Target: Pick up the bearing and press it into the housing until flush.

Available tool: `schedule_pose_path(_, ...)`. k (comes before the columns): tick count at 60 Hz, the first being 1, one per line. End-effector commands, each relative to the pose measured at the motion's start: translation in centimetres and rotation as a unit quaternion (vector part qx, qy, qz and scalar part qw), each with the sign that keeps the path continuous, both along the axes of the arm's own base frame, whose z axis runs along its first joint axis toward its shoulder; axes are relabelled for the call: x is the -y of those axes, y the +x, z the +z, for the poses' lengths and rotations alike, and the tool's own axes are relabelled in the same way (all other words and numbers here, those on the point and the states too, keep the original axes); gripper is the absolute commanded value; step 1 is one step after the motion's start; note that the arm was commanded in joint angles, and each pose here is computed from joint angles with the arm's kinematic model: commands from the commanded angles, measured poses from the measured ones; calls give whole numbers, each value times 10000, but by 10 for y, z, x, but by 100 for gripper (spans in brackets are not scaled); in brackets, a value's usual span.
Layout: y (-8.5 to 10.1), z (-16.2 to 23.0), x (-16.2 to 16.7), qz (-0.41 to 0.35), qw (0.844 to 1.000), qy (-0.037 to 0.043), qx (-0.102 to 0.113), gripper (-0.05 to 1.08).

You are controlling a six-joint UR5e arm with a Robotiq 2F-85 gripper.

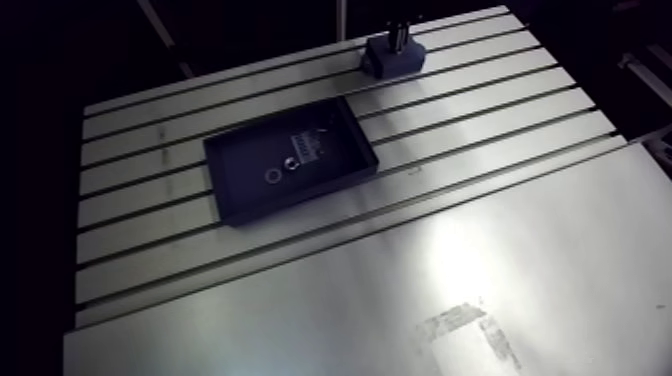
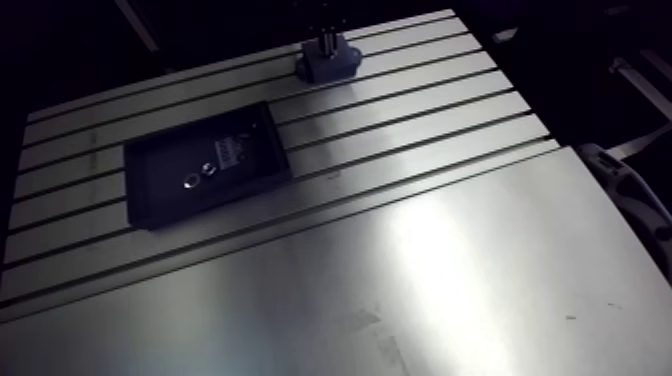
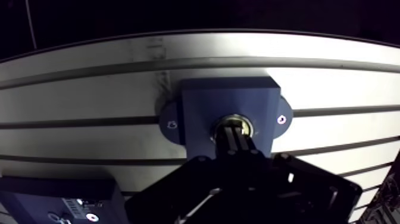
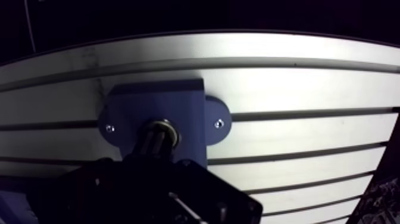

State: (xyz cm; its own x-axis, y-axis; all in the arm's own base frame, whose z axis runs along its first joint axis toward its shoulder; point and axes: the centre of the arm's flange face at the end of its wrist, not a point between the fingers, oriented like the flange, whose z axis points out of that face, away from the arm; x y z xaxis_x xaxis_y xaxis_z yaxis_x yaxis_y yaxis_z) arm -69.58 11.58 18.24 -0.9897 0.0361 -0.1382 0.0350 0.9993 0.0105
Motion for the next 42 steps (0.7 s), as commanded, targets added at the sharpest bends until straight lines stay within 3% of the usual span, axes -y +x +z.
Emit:
schedule_pose_path(1,0,0,0,8,10000,2,-3,102)
schedule_pose_path(42,0,-1,-1,0,10000,-2,11,102)
